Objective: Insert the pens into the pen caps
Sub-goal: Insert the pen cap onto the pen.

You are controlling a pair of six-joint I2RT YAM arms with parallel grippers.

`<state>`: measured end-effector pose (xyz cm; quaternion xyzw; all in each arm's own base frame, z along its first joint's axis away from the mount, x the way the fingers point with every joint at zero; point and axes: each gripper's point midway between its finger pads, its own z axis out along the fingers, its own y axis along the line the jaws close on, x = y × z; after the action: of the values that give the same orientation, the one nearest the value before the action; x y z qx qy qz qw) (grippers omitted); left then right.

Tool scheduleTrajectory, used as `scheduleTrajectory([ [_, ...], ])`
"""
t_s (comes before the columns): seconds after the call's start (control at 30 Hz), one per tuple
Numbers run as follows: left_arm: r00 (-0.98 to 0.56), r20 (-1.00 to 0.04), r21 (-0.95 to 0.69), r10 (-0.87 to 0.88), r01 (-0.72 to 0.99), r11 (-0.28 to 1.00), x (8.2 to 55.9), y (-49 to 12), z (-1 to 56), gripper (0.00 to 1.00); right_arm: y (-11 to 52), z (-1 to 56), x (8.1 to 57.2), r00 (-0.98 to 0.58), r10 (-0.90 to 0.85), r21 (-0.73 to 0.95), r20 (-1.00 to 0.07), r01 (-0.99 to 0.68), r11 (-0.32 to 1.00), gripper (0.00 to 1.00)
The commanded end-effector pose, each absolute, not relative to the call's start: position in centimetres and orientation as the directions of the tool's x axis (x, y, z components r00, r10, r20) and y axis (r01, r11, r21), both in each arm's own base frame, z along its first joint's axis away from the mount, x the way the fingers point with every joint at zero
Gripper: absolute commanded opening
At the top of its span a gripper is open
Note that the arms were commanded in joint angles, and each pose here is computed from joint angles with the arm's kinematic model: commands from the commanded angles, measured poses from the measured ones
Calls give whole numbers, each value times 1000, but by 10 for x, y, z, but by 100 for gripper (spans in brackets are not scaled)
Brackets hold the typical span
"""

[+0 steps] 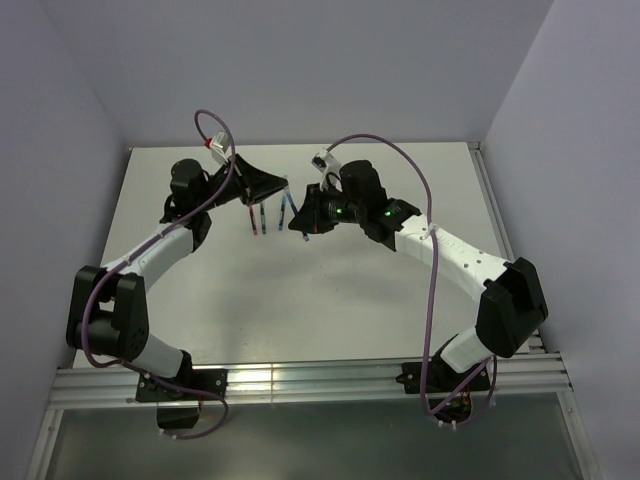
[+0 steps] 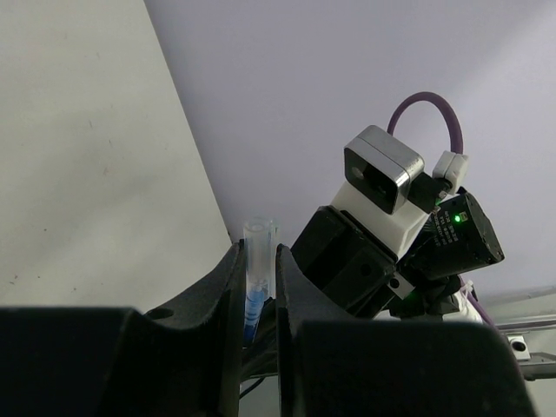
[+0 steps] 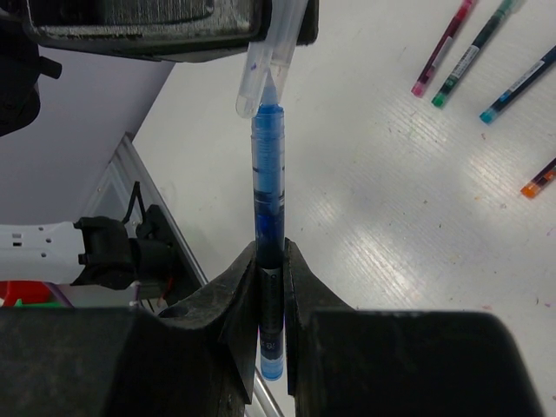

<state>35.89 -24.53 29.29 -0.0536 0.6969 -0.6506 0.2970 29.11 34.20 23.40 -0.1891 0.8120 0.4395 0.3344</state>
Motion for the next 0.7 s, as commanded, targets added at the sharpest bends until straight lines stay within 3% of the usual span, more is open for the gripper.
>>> scheduleTrajectory([
  [0.0,-799,-400,-914,-449,383,133,349,-253,310,0,338,270,299,-645,49,569,-763,-632,526,0],
  [0.67,-749,-507,-862,-426,450,235,309,-269,310,0,325,297,310,-600,158,572,-785,-602,558,0],
])
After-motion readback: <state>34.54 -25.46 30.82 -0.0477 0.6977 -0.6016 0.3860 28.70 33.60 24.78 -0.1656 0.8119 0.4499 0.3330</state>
